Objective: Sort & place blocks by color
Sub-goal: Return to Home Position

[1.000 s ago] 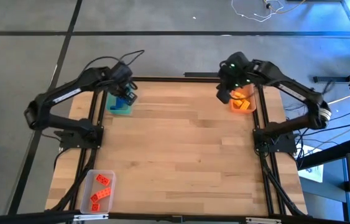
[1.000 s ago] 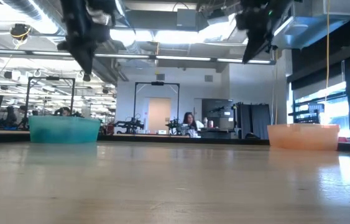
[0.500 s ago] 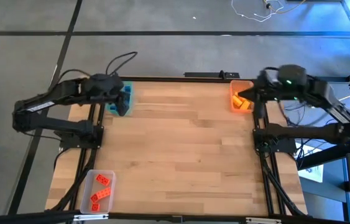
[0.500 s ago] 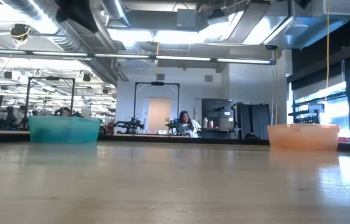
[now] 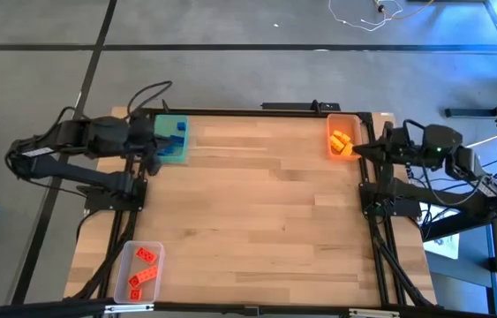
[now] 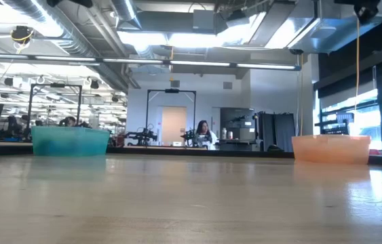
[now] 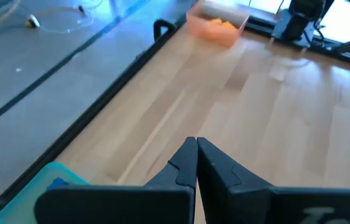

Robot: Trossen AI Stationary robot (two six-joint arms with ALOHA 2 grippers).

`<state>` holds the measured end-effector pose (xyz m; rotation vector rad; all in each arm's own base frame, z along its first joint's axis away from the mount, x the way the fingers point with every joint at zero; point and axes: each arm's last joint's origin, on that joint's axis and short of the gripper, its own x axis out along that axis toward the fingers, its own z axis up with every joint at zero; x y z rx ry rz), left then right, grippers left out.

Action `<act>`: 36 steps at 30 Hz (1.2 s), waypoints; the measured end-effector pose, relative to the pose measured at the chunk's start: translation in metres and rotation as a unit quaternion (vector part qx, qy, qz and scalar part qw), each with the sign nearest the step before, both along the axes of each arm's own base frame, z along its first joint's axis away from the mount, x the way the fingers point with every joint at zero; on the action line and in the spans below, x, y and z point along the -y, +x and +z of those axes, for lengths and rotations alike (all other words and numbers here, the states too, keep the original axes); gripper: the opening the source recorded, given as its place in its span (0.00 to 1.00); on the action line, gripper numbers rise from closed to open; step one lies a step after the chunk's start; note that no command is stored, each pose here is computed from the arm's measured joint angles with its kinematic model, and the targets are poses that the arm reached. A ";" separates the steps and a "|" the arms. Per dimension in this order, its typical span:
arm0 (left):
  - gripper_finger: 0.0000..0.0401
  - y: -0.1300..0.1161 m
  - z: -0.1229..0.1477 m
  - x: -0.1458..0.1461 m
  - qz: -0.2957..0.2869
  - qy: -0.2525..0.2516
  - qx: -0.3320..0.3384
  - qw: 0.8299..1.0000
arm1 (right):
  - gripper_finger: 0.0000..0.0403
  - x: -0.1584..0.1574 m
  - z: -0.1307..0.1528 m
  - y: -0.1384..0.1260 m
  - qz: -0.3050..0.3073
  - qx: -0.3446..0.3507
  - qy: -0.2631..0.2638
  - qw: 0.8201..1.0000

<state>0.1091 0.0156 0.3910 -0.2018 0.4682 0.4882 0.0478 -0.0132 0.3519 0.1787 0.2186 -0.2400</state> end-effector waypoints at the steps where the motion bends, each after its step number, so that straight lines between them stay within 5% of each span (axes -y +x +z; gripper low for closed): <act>1: 0.00 -0.002 -0.001 0.001 0.000 0.004 0.003 1.000 | 0.00 -0.001 -0.005 -0.002 0.001 0.004 -0.001 1.000; 13: 0.00 -0.047 -0.042 0.003 0.011 0.010 0.053 0.998 | 0.00 -0.004 -0.047 -0.010 0.002 0.092 -0.030 0.995; 26: 0.00 -0.099 -0.104 0.003 0.009 0.016 0.209 0.978 | 0.00 -0.004 -0.071 -0.011 0.005 0.140 -0.036 0.989; 30: 0.00 -0.096 -0.105 0.004 -0.009 0.040 0.196 0.980 | 0.01 -0.002 -0.076 -0.004 0.014 0.163 -0.043 0.986; 36: 0.00 -0.081 -0.098 0.007 -0.078 0.096 0.275 0.954 | 0.00 0.001 -0.089 0.011 0.040 0.214 -0.058 0.974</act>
